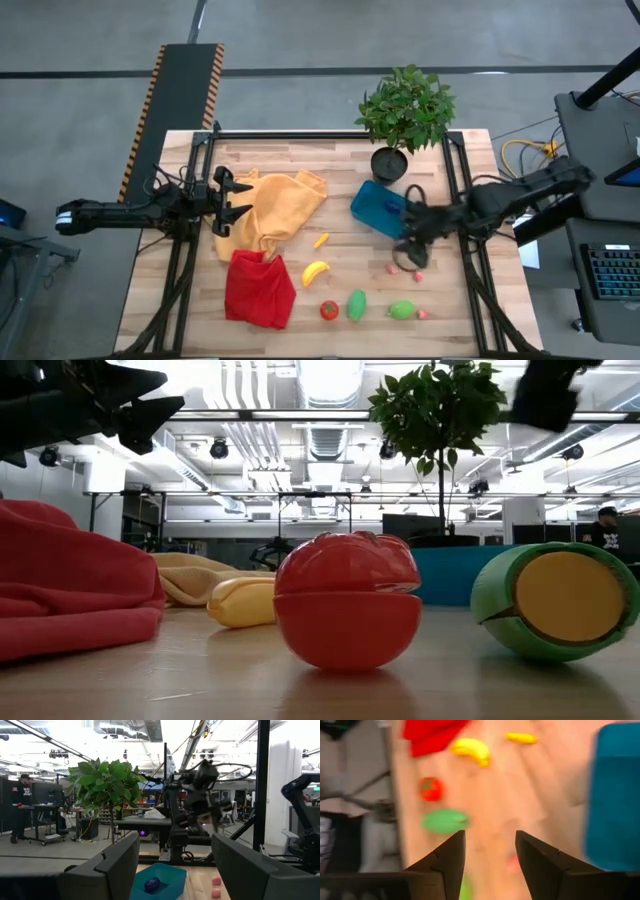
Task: Pick and placing Produce into tupperware
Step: Put the top right peach into the blue bin
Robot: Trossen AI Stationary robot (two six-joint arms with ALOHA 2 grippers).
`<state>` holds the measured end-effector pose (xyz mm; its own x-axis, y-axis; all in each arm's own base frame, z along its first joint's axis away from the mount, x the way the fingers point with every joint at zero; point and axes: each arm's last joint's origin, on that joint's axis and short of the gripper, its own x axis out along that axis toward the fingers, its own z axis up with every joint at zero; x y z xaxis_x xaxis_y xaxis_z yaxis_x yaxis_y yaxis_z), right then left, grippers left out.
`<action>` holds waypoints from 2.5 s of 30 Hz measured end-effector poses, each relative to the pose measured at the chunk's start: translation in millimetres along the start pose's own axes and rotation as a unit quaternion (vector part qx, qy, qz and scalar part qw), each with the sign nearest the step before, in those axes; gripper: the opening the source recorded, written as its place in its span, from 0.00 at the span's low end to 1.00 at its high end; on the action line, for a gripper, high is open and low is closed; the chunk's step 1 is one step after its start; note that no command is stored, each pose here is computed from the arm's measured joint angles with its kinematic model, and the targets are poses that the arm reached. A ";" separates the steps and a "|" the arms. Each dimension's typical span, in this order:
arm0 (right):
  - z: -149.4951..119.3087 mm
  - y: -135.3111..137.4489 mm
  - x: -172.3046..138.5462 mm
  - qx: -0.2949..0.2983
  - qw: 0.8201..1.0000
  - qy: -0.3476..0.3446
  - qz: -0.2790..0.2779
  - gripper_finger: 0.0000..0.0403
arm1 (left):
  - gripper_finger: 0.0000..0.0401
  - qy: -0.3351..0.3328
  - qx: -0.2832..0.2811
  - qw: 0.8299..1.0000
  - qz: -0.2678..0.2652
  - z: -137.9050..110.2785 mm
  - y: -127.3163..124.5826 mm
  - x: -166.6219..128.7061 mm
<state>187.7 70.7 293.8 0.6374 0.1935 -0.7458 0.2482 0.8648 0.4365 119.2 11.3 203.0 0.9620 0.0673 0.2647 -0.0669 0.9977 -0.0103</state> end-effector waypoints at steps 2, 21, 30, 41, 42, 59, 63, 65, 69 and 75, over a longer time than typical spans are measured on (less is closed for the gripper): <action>-10.3 9.9 -7.7 0.014 1.000 0.008 0.027 0.40 | 0.59 0.000 0.000 1.000 0.000 0.0 0.0 0.0; -92.9 42.2 32.5 0.102 0.978 0.091 -0.159 0.39 | 0.59 -0.007 0.000 1.000 0.001 1.4 0.1 0.1; -106.9 39.5 63.0 0.152 0.946 0.144 -0.247 0.59 | 0.59 -0.009 0.000 1.000 0.001 3.0 0.1 0.5; -117.6 35.3 92.1 0.196 0.918 0.128 -0.321 0.63 | 0.59 -0.008 0.000 1.000 0.000 2.7 0.0 0.5; -118.7 35.0 94.3 0.195 0.916 0.128 -0.325 0.62 | 0.59 -0.008 0.000 1.000 0.000 2.7 0.0 0.5; -133.1 27.0 124.9 0.175 0.898 0.125 -0.383 0.59 | 0.59 -0.007 0.000 1.000 0.000 2.7 0.0 0.5; -136.5 25.5 131.6 0.173 0.896 0.126 -0.389 0.58 | 0.59 -0.007 0.000 1.000 0.000 2.7 0.0 0.5; -136.9 25.2 132.4 0.172 0.896 0.126 -0.390 0.58 | 0.59 -0.007 0.000 1.000 0.000 2.7 0.0 0.5; -137.0 25.5 132.9 0.172 0.896 0.125 -0.389 0.55 | 0.59 -0.007 0.000 1.000 0.000 2.7 0.0 0.5; -136.9 25.9 133.3 0.171 0.898 0.126 -0.385 0.44 | 0.59 -0.007 0.000 1.000 0.000 2.5 0.0 0.4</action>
<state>179.2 182.3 136.7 0.0063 -0.2651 -0.9642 0.7823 0.6019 -0.1604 119.0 11.3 205.5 0.9581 0.0676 0.2782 -0.0676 0.9977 -0.0096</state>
